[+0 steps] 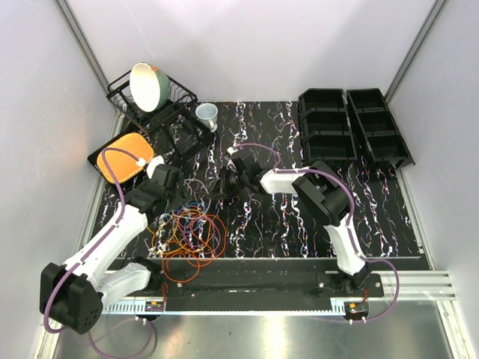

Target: Untangle the cables

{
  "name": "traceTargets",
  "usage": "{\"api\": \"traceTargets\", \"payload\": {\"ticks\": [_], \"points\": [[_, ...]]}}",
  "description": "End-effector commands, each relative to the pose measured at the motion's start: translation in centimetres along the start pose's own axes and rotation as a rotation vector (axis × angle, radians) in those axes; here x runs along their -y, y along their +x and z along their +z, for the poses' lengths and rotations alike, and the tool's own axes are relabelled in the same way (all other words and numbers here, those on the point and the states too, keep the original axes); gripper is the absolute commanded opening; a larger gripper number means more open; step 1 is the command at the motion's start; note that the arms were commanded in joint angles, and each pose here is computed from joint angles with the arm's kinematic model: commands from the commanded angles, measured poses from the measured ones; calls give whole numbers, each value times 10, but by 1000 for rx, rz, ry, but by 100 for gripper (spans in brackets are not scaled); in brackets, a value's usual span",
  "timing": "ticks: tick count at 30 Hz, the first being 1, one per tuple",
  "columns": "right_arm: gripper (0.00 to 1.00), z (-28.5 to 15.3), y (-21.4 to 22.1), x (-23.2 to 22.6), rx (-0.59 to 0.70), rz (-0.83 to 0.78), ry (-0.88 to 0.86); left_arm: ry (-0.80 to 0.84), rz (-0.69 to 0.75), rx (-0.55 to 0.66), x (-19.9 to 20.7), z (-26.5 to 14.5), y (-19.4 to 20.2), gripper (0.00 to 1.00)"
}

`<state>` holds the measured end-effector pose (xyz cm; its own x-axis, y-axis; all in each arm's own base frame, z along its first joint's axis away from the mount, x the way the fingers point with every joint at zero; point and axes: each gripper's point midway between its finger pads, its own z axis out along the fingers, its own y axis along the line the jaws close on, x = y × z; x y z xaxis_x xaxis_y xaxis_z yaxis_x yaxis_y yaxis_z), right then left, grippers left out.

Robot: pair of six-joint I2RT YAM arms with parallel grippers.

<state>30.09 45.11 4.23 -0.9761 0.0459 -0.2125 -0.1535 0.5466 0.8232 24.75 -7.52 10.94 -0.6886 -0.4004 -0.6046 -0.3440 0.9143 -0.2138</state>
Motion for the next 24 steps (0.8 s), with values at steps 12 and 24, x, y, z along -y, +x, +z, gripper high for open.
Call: {"api": "traceTargets", "payload": {"ticks": [12,24], "points": [[0,-188,-60,-243,326,-455,-241,225,-31,159,39,-74,-59,72],[0,-267,-50,-256,505,-478,-204,363,31,150,59,-78,-51,73]]}}
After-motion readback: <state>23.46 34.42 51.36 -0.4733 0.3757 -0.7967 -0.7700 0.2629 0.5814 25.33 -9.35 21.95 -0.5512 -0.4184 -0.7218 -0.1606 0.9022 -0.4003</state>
